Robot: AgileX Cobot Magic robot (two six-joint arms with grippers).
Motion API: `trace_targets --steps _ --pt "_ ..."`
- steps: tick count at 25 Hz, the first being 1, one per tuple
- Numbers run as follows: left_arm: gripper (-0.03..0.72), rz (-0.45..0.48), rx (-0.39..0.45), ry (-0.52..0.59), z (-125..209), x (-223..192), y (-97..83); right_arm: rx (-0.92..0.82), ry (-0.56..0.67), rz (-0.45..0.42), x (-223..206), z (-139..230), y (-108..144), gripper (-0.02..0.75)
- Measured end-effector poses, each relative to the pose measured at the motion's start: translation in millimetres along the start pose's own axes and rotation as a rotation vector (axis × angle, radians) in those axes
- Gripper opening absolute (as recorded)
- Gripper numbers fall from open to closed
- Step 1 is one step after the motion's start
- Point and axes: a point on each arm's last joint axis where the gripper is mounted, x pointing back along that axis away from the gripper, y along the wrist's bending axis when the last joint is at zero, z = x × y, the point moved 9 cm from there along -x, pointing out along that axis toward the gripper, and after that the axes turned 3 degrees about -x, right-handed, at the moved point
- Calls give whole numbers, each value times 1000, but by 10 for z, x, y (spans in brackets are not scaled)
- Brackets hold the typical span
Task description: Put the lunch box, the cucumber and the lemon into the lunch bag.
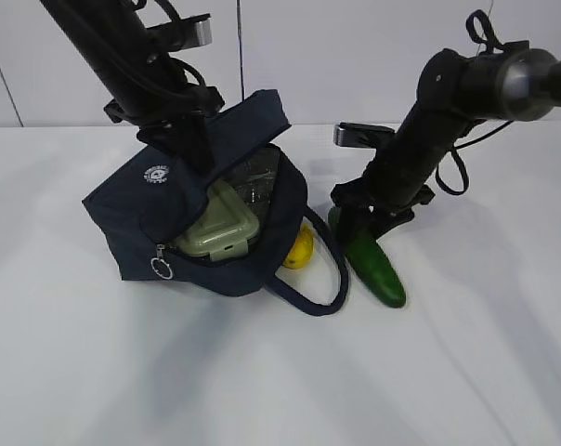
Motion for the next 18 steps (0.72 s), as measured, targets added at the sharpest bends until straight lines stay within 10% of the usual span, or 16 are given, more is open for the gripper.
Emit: trace_targets --steps 8,18 --pt "15 0 0 0 0 0 0 14 1 -24 150 -68 71 297" --pt "15 -1 2 -3 -4 4 11 55 -175 -425 695 -421 805 297"
